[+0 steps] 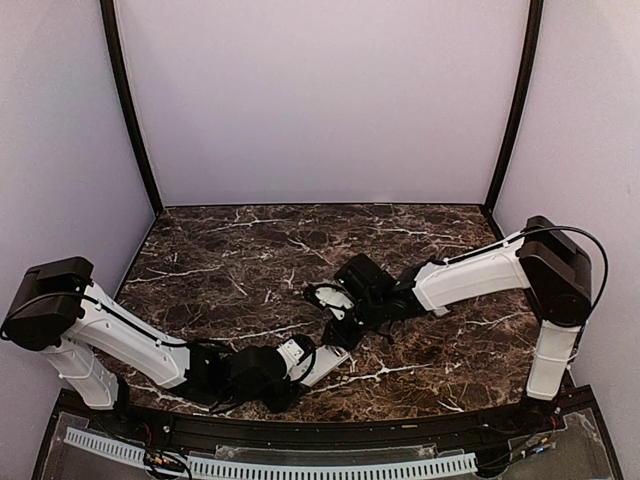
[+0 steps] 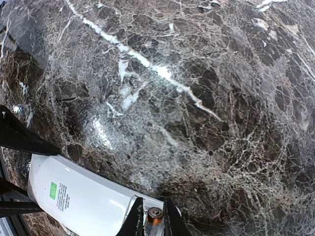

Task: Load the batteries into the remote control
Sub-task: Load the battery into the battery compartment.

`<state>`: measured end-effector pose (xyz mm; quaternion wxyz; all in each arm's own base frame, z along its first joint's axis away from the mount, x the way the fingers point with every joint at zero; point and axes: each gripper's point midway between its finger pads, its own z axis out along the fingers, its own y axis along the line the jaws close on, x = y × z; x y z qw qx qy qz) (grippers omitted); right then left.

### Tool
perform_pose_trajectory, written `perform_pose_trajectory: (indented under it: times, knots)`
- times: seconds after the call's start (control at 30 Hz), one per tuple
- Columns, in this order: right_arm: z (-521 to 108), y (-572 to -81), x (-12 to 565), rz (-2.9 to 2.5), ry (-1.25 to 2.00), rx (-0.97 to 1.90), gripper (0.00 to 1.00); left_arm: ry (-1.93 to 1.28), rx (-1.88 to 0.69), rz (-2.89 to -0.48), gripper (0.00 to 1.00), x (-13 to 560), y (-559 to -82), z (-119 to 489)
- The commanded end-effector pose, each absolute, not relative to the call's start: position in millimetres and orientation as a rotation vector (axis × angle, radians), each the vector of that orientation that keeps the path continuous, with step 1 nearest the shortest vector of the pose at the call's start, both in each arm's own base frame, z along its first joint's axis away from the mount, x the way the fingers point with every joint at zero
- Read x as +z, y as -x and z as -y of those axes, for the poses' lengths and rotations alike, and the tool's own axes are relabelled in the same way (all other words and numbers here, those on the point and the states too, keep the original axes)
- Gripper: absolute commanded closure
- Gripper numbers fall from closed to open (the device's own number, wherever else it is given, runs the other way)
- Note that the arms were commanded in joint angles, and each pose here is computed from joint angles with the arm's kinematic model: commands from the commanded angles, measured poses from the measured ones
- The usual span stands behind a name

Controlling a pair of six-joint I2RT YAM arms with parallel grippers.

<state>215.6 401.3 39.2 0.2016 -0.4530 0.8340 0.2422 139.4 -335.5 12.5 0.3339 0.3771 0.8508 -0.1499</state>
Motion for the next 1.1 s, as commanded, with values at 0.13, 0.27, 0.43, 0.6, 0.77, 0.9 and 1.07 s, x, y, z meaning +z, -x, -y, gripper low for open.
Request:
perform_pose_trajectory:
  times: [0.13, 0.27, 0.43, 0.6, 0.77, 0.9, 1.07]
  knots:
    - [-390.0, -208.4, 23.3, -2.321, 1.324, 0.588, 0.89, -1.103, -0.145, -2.387, 0.81, -35.3, -123.4, 275.0]
    - [-382.4, -202.8, 14.2, -2.318, 1.363, 0.563, 0.89, -1.101, -0.145, -2.385, 0.80, -35.1, -123.7, 275.2]
    - [-373.2, -198.0, 6.2, -2.317, 1.401, 0.504, 0.89, -1.101, -0.146, -2.385, 0.80, -34.7, -123.6, 275.2]
    - [-362.7, -191.0, 2.2, -2.308, 1.444, 0.447, 0.91, -1.102, -0.148, -2.386, 0.80, -34.7, -123.4, 275.5]
    - [-353.4, -181.9, -0.7, -2.331, 1.442, 0.434, 0.92, -1.100, -0.144, -2.383, 0.80, -34.4, -124.2, 275.4]
    - [-349.9, -180.6, -2.4, -2.371, 1.403, 0.431, 0.93, -1.082, -0.139, -2.384, 0.80, -32.4, -125.3, 273.7]
    - [-345.5, -182.8, -6.0, -2.410, 1.367, 0.391, 0.90, -1.061, -0.136, -2.392, 0.81, -31.2, -125.9, 271.9]
